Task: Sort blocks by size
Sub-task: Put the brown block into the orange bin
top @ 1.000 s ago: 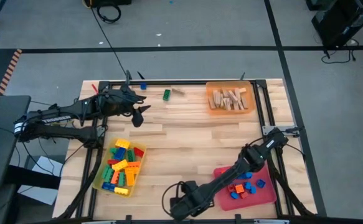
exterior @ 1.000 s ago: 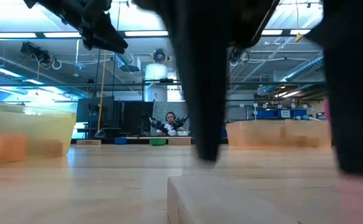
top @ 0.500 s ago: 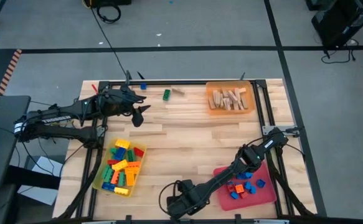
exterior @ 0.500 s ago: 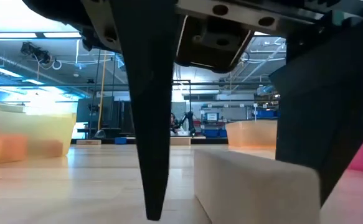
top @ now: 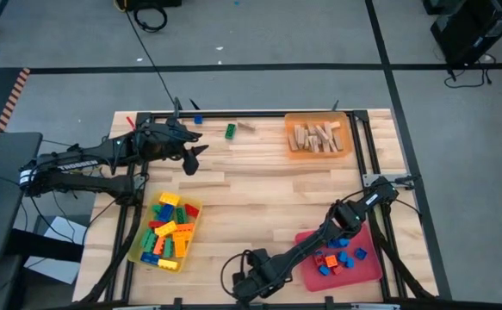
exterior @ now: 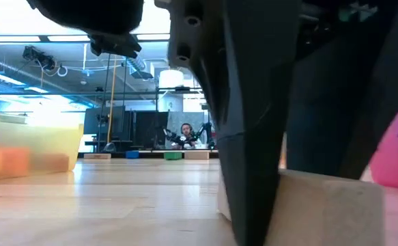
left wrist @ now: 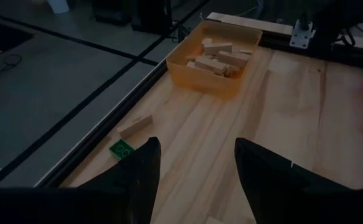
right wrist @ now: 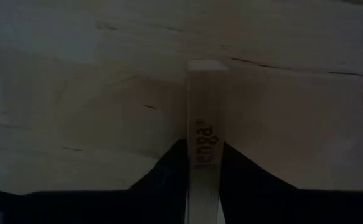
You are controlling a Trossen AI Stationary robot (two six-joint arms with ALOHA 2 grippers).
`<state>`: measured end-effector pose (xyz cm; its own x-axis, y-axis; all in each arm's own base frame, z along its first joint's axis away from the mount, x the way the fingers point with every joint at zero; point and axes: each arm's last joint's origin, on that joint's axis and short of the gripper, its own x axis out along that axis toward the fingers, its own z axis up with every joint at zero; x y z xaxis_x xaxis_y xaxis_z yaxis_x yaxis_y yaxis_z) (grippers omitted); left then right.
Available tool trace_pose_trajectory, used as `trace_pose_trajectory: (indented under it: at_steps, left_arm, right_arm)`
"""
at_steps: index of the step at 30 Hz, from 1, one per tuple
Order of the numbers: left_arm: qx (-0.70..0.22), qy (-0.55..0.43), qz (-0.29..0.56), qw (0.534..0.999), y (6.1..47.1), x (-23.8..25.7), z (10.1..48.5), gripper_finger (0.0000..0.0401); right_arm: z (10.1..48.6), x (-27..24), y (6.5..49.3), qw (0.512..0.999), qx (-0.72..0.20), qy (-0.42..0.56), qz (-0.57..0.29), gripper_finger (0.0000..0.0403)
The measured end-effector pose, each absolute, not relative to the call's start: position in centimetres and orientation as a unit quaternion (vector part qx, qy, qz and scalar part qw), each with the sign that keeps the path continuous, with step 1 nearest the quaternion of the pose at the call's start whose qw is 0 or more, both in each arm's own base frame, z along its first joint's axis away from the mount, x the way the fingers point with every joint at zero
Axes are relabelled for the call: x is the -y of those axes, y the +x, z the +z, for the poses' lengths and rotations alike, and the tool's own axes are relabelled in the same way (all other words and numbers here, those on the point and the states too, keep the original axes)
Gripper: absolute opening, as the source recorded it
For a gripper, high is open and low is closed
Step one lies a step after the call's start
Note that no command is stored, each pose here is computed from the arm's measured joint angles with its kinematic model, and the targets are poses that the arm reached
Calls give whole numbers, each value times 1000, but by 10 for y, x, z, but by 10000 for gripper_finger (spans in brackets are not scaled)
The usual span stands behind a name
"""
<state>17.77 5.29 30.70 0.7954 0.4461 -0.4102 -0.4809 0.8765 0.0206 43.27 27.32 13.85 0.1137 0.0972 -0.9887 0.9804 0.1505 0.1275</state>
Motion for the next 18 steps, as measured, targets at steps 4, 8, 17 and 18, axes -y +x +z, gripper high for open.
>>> trace_pose_trajectory:
  at_steps: [4, 8, 17, 18]
  left_arm:
    - [-210, -42, 245, 946, 178, -53, 306, 214]
    - [-203, -41, 245, 947, 178, -53, 308, 214]
    - [-203, -41, 245, 947, 178, -53, 308, 214]
    - [-203, -41, 245, 947, 178, -53, 308, 214]
  right_arm:
    - [145, -265, 437, 582, -505, 496, -400, 70]
    - [158, -232, 445, 630, -457, 450, -438, 70]
    - [199, -145, 461, 707, -465, 303, -439, 70]
    - [204, -133, 462, 711, -468, 285, -440, 70]
